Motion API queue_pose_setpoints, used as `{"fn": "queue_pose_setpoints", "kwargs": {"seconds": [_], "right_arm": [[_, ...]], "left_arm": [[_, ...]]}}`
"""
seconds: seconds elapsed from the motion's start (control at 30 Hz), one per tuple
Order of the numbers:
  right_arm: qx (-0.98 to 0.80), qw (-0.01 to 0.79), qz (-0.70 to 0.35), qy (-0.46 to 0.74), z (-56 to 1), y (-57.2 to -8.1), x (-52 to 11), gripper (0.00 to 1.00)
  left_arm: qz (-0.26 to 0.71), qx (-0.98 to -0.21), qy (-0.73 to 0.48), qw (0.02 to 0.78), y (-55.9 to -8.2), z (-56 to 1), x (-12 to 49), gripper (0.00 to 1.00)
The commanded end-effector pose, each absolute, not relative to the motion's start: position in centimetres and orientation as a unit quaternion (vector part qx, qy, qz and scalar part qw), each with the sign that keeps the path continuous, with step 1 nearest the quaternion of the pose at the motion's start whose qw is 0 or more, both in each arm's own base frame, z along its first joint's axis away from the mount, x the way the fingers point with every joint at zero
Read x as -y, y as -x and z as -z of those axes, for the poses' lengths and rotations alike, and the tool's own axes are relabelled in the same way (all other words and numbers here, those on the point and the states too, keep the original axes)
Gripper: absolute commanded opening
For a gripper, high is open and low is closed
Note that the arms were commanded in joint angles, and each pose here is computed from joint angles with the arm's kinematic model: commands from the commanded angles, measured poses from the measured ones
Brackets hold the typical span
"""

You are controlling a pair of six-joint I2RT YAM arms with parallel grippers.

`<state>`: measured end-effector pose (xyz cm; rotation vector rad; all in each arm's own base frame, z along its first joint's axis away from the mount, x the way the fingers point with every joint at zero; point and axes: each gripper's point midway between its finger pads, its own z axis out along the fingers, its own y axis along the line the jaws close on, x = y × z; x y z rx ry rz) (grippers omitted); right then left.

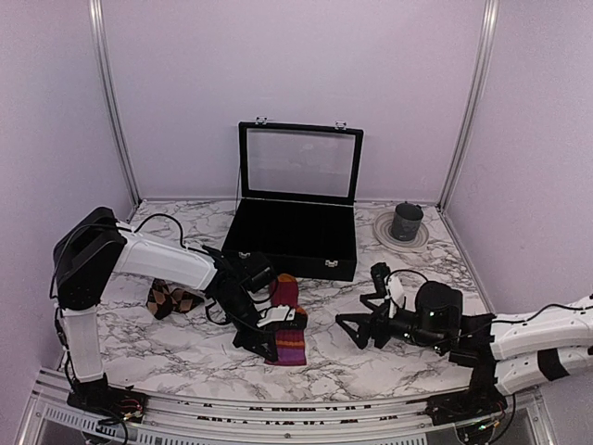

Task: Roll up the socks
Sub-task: Roll the sock at the center of the board.

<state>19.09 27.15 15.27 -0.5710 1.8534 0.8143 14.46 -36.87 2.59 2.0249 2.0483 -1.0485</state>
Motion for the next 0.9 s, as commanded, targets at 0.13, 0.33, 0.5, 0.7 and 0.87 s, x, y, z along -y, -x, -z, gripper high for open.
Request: {"fn": "queue_pose_setpoints", "kwargs": {"seconds": [0.13, 0.33, 0.5, 0.7, 0.87], "right_arm": [[-0.699, 0.439, -0.276, 0.492, -9.2, -14.0, -35.6, 0.71], [-0.666, 0.450, -0.277, 0.527, -8.2, -14.4, -38.6, 0.61], [-0.651, 0.422, -0.301, 0.555, -6.8, -13.3, -40.2, 0.49], [-0.659, 0.397, -0.313, 0.556, -5.1, -13.0, -40.4, 0.33], [-0.666, 0.367, -0.331, 0.558, -4.0, -12.6, -40.5, 0.28]], "left_arm": [[0.344, -0.682, -0.645, -0.017, -14.1, -1.7, 35.8, 0.00], [0.346, -0.681, -0.645, -0.015, -14.2, -2.1, 35.8, 0.00], [0.345, -0.682, -0.645, -0.014, -14.2, -2.1, 35.8, 0.00], [0.344, -0.679, -0.649, -0.013, -14.1, -1.8, 35.6, 0.00], [0.340, -0.675, -0.654, -0.008, -14.3, -1.9, 35.7, 0.00]]}}
